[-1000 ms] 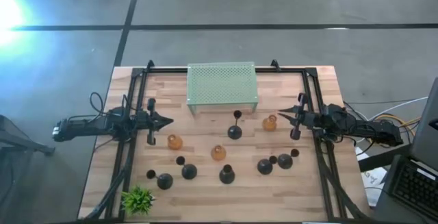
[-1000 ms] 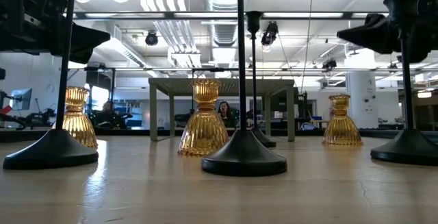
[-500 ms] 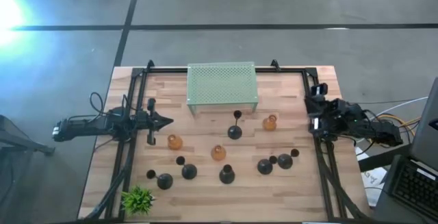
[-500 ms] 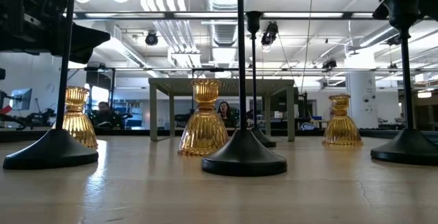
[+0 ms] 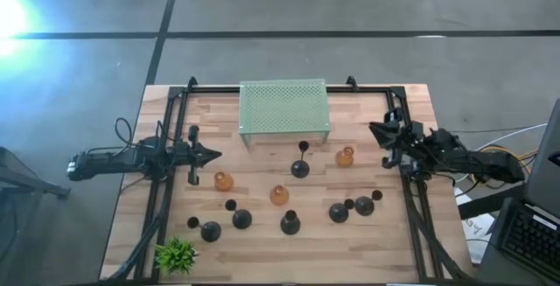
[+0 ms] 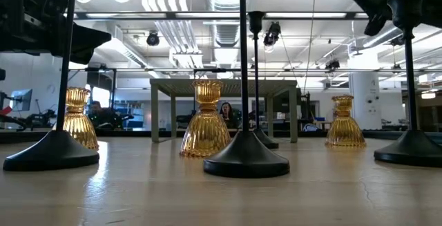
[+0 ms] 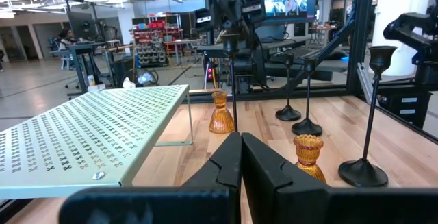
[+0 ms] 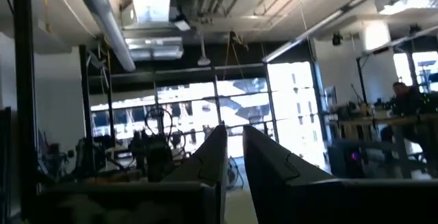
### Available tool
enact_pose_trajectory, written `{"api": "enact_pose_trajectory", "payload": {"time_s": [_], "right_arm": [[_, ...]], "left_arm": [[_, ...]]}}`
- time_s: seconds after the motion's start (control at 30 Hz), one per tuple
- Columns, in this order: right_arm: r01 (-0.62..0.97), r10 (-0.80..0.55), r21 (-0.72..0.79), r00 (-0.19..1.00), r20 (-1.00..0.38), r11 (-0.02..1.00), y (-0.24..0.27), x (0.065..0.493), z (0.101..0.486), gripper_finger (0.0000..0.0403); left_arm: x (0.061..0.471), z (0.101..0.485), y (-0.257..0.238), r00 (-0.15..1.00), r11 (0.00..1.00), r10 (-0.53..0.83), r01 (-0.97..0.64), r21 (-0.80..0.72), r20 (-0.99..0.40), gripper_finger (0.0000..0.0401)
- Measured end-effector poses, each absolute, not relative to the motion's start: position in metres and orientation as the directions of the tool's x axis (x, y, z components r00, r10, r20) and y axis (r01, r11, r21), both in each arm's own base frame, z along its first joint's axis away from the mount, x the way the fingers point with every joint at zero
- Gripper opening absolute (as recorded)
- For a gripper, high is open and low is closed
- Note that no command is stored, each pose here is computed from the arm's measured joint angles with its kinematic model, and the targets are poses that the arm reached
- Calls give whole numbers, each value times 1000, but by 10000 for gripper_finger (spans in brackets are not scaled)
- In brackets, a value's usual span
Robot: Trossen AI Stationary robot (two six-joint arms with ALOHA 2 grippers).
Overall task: Pick & Place candle stick holders
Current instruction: Put the large black candle holder on the top right of the shelf
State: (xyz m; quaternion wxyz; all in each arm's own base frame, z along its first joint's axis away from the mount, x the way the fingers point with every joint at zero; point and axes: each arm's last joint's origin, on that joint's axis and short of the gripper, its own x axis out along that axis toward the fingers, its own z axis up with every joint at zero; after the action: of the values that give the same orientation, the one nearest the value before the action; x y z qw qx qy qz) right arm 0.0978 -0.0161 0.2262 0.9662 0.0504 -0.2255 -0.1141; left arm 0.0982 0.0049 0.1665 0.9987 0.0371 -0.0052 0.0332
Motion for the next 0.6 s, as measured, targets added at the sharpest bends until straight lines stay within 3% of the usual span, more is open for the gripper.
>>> {"api": "enact_pose_trajectory", "payload": {"time_s": [0.4, 0.6], "right_arm": [[246, -246, 23, 969, -2, 969, -22, 146, 263, 68], [114, -115, -15, 982, -153, 993, -22, 178, 254, 68]], "left_arm": [[98, 169, 5, 997, 993, 72, -75, 89, 36, 14], [98, 169, 5, 997, 995, 71, -74, 69, 38, 14]]}}
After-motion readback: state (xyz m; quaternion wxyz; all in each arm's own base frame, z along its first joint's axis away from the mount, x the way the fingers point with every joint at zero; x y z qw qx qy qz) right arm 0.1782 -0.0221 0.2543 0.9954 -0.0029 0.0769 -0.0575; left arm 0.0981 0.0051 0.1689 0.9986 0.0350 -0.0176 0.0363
